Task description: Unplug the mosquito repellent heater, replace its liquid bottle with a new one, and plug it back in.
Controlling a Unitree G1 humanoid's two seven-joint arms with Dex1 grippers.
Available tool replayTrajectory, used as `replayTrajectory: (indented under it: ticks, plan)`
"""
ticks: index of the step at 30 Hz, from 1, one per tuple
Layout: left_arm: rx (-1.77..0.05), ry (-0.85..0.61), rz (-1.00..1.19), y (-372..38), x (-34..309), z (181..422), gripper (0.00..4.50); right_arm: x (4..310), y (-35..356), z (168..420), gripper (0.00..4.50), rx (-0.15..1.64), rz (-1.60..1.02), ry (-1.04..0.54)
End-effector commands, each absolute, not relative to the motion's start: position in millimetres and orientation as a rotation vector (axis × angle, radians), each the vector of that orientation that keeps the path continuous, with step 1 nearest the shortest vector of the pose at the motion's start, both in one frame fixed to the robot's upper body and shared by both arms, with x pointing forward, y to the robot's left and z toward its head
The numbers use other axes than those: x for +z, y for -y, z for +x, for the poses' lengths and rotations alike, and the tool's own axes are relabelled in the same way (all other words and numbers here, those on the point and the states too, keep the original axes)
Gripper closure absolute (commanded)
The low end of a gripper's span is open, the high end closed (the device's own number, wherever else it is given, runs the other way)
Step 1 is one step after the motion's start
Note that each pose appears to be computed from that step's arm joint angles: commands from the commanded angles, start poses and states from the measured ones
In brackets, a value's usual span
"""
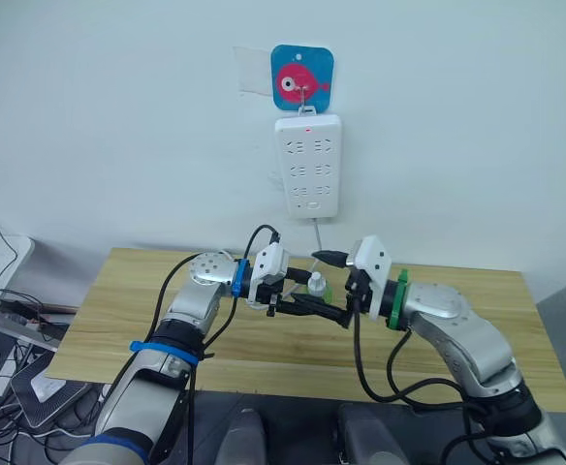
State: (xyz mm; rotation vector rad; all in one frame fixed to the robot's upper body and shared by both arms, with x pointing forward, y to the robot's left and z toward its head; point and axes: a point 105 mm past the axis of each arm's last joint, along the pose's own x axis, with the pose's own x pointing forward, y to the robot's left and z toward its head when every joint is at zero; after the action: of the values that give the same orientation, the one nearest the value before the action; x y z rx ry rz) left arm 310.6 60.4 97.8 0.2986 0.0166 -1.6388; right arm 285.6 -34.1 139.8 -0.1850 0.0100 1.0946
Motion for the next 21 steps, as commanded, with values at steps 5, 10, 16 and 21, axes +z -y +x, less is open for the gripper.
replayTrajectory:
  ticks: [5,10,16,21]
  plan:
    - [-1.64,0.048,0.321,-57.6,107.9,310.2,2.26,145.7,71.1,293.6,0.01,0.994,-0.249,0.008]
    - [-1.638,0.053,0.314,-56.6,107.8,309.8,2.26,154.2,98.1,281.1,0.01,0.979,-0.229,-0.019]
    - [-1.647,0.049,0.313,-56.1,105.5,309.8,2.26,151.8,104.2,258.8,0.01,1.064,-0.227,-0.085]
    - [-1.652,0.059,0.317,-53.9,107.7,310.6,2.26,147.5,73.2,256.1,0.01,1.133,-0.201,-0.068]
